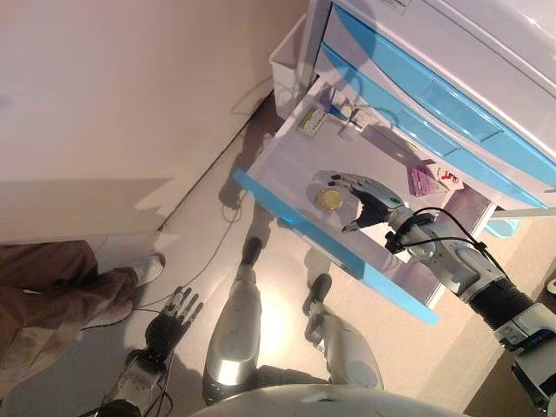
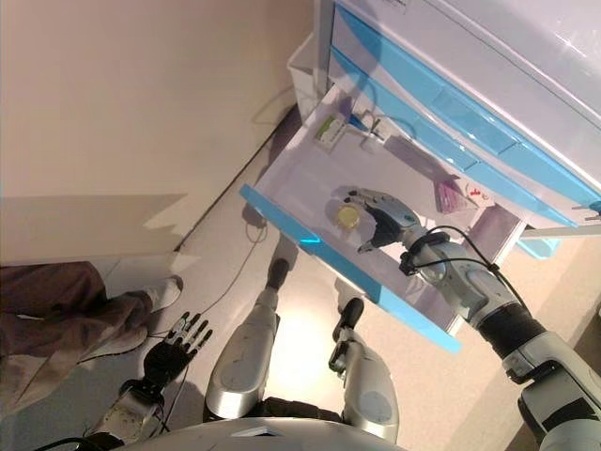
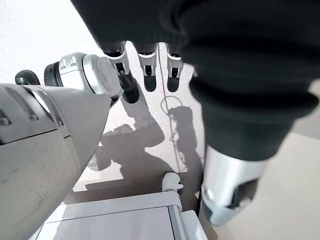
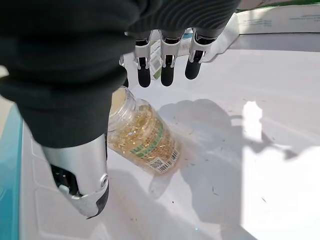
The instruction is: Open the drawer and pick up the medicine
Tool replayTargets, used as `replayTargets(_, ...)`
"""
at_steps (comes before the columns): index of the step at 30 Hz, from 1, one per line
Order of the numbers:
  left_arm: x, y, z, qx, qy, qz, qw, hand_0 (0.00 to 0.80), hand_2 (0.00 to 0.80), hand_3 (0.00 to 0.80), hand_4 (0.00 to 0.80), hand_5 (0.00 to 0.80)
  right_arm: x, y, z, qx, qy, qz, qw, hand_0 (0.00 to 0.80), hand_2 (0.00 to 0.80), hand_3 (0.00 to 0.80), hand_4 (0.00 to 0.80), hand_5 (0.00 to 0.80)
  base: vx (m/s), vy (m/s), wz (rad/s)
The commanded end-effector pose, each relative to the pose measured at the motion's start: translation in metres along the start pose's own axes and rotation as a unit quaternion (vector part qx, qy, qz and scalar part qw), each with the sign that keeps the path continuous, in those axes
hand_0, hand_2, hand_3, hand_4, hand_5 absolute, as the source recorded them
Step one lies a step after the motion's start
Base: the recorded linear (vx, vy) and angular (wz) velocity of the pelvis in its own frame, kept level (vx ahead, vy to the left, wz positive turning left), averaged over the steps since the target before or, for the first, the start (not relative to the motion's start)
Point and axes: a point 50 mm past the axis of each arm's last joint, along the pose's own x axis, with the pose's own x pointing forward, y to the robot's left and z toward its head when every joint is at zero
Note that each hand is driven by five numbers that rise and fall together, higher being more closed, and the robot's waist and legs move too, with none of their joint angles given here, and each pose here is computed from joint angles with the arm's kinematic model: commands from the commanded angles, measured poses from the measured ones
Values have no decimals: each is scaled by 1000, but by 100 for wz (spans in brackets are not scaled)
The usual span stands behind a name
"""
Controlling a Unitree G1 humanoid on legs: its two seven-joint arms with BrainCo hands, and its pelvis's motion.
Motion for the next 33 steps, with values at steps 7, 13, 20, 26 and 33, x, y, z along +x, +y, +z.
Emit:
replayTargets(7, -5, 3, -13, 0, 17, -3, 1000, 0, 0, 0, 0, 0, 9, -2, 25, -7, -66, -5, 998, 0, 0, 0, 0, 0, 0, 0, 0)
replayTargets(13, -5, 2, -14, -3, 17, -3, 1000, 0, 0, 0, 0, 0, 12, 0, 24, -6, -58, -5, 998, 0, 0, 0, 0, 0, 0, 0, 0)
replayTargets(20, -5, 2, -14, -2, 21, -4, 1000, 0, 0, 0, 0, 0, 16, 4, 20, -12, -41, -3, 999, 0, 0, 0, 0, 0, 0, 0, 0)
replayTargets(26, -5, 2, -15, 2, 24, -4, 1000, 0, 0, 0, 0, 0, 21, 12, 11, -19, -6, 0, 1000, 0, 0, 0, 0, 0, 12, -8, 3)
replayTargets(33, -5, 3, -13, 7, 26, -5, 1000, 0, 0, 0, 0, 0, 24, 20, 5, -7, 15, 3, 1000, 0, 0, 0, 0, 0, 11, -11, 5)
